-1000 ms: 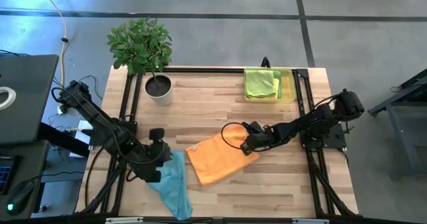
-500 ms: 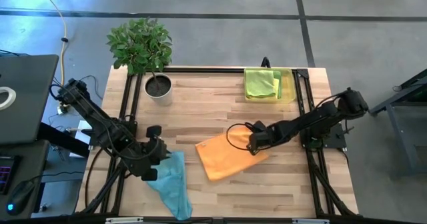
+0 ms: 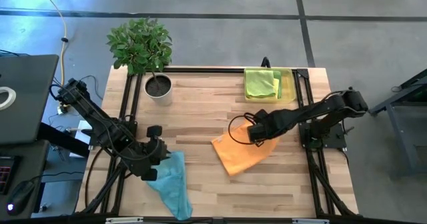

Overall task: Fold microfiber towels
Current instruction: Fold the orange microfiber towel

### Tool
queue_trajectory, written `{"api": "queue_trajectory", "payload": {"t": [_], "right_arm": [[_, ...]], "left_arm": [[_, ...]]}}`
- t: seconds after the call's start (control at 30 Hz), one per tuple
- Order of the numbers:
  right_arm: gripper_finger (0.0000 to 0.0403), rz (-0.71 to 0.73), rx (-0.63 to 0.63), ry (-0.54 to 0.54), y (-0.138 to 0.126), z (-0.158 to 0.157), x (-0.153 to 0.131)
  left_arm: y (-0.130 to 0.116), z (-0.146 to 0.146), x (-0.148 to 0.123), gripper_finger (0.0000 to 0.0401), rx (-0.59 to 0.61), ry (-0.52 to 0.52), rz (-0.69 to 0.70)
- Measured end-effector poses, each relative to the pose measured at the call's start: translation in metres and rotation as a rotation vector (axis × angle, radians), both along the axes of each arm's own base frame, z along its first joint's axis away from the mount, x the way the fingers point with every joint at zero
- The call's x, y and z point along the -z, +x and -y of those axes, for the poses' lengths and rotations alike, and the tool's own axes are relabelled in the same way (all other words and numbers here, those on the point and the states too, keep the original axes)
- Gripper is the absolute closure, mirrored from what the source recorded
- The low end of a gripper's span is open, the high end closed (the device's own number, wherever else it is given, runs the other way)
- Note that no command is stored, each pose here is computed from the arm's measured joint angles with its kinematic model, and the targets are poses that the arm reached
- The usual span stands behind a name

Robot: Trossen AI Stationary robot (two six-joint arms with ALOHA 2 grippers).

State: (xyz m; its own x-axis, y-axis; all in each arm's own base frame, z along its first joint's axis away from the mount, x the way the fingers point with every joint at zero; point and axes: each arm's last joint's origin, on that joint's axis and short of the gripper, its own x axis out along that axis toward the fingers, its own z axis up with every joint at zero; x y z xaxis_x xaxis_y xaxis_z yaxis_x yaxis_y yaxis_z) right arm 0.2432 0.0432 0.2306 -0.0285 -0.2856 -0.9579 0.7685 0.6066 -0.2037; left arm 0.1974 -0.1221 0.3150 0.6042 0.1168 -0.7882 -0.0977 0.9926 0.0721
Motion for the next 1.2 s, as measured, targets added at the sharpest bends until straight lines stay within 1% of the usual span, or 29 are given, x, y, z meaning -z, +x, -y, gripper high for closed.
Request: {"api": "queue_trajectory", "payload": {"t": [0.07, 0.2, 0.47, 0.83, 1.03, 1.2], "right_arm": [[0.0403, 0.002, 0.014, 0.001, 0.005, -0.002, -0.009], [0.0403, -0.006, 0.026, 0.043, 0.020, -0.008, -0.010], [0.0403, -0.092, 0.045, 0.137, 0.064, -0.026, 0.012], [0.0403, -0.050, 0.028, 0.160, 0.129, -0.063, 0.024], [0.0403, -0.035, 0.008, 0.164, 0.155, -0.078, 0.035], [0.0403, -0.028, 0.005, 0.166, 0.172, -0.085, 0.047]], "left_arm": [[0.000, 0.000, 0.000, 0.0343, 0.009, 0.008, -0.003], [0.000, 0.000, 0.000, 0.0343, 0.030, 0.022, -0.009], [-0.001, -0.001, 0.001, 0.0343, 0.088, 0.072, -0.028], [-0.004, -0.003, 0.003, 0.0343, 0.133, 0.127, -0.070], [-0.006, -0.004, 0.004, 0.0343, 0.146, 0.145, -0.099], [-0.007, -0.005, 0.004, 0.0343, 0.146, 0.152, -0.111]]}}
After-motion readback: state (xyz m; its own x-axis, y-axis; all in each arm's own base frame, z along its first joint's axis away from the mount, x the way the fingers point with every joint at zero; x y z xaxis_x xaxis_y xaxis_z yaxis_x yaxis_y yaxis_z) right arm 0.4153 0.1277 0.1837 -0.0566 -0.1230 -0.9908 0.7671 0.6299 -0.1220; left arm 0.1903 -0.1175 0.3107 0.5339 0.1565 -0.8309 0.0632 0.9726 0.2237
